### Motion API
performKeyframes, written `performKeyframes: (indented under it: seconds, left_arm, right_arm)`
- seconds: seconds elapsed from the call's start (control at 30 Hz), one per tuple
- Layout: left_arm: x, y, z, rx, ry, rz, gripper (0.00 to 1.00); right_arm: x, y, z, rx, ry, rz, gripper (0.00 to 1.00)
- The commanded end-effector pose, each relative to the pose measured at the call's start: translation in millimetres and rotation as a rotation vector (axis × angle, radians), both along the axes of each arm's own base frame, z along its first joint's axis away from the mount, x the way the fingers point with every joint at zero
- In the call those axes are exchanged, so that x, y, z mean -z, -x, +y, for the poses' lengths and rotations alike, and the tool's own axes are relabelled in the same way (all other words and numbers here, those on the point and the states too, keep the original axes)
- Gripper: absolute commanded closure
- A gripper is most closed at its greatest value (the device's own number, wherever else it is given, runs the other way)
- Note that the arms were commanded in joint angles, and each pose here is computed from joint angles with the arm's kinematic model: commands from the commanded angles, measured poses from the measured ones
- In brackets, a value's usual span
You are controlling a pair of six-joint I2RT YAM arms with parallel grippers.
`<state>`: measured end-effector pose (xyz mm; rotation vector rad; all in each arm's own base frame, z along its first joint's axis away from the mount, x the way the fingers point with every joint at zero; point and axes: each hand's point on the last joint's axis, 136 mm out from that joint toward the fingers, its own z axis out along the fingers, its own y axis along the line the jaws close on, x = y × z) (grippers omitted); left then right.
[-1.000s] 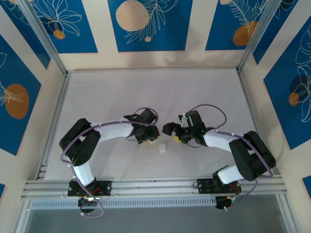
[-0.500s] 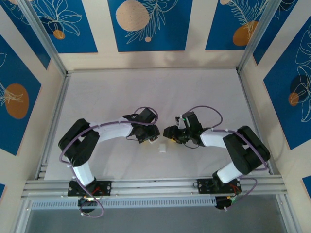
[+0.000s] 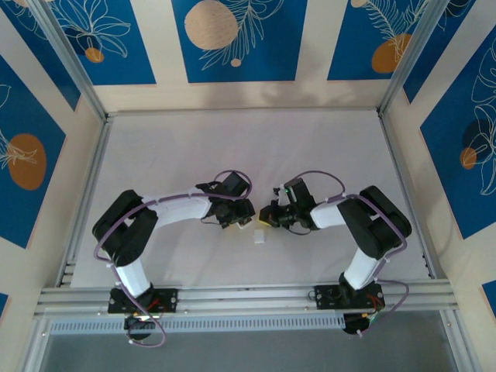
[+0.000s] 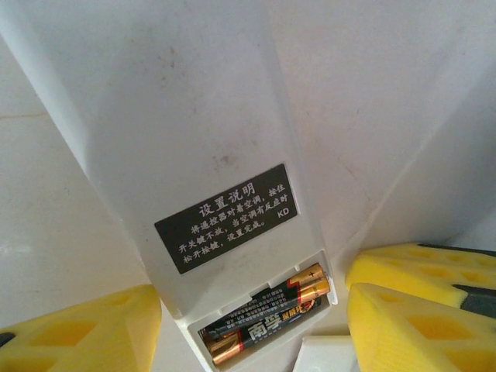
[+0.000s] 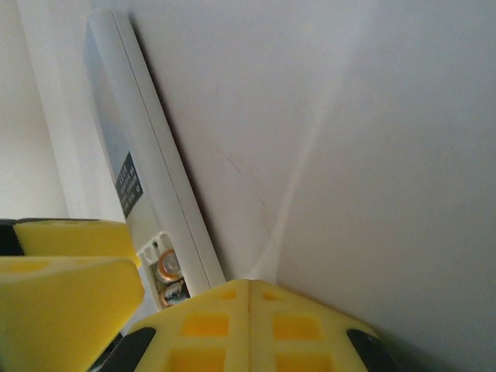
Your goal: Load the batteries into the remote control
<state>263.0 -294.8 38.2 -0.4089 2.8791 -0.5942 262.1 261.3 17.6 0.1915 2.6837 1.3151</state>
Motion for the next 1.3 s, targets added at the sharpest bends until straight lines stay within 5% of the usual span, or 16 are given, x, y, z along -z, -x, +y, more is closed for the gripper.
performKeyframes:
  seconds: [0.0,0.6,1.27]
  left_arm:
    - [4.6,0.8,2.2,-0.024,0.000,0.030,0.36]
    - [8.1,-0.5,2.3,-0.017,-0.018,0.034,0.36]
    - [21.1,10.9,16.4,0.016,-0.088,0.070,0.48]
  right_arm:
    - [-0.5,-7.3,7.1,-0.006,-0.042,0.007,1.00]
    - [3.3,12.7,15.4,-0.052,-0.069,0.030,1.00]
    - [3.7,9.9,13.9,-0.043,-0.064,0.031,1.00]
